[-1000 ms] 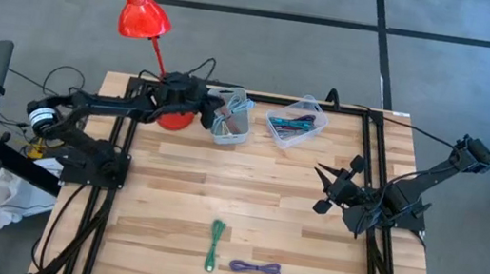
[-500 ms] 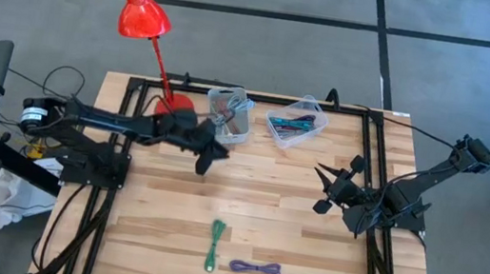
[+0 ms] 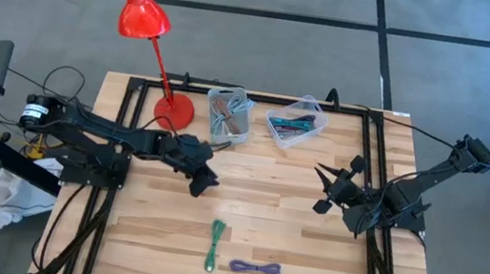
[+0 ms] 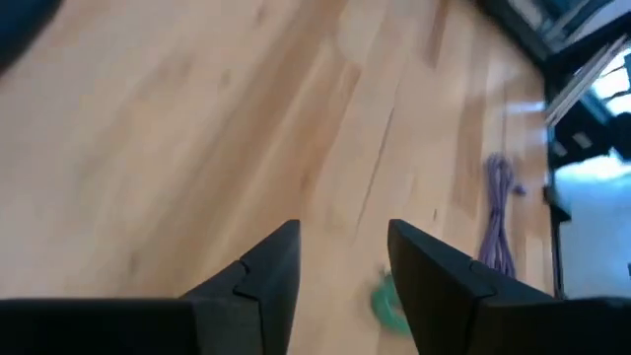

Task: Pick & Place USB Port
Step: Put the green charger cable into the gray bin

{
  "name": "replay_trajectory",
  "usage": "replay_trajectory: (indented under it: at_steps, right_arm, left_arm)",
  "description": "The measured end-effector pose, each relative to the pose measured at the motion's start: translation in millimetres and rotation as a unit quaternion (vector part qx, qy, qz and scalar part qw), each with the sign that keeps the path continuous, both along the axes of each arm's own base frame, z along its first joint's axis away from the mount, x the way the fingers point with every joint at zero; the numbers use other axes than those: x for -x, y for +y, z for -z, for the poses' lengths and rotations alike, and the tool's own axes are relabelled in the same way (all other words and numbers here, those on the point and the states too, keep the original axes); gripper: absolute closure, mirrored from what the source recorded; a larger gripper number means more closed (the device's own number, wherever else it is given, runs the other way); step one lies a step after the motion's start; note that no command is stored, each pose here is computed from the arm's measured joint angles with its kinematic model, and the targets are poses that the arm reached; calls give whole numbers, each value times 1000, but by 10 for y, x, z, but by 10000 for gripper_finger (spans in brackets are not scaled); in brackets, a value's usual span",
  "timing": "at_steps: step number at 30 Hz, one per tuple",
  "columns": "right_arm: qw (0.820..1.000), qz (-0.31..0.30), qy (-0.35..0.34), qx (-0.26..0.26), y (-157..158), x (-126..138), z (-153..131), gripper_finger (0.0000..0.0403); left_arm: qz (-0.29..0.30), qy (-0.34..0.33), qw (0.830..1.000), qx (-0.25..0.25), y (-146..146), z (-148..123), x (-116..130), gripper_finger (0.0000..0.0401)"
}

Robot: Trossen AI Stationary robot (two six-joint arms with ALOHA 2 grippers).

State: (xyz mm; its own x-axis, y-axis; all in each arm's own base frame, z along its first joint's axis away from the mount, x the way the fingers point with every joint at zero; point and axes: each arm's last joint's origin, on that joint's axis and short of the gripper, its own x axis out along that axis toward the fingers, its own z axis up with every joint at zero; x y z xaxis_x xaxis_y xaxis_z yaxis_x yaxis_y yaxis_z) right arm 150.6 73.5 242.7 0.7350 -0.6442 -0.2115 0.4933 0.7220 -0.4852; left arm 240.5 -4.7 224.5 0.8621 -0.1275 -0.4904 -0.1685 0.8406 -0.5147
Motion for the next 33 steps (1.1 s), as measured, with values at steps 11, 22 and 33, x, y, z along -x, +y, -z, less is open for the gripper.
replay_trajectory:
  at_steps: [11,22,33]
  right_arm:
    - [1000,0,0,0,0,0,0,349]
    - [1000,0,0,0,0,0,0,349]
    - [1000,0,0,0,-1,0,-1,349]
  left_arm:
    - [29,73,995,58,-341,155,22,236]
    - [44,108,991,60,-461,486,-186,237]
    - [72,102,986,109,-551,567,-275,255]
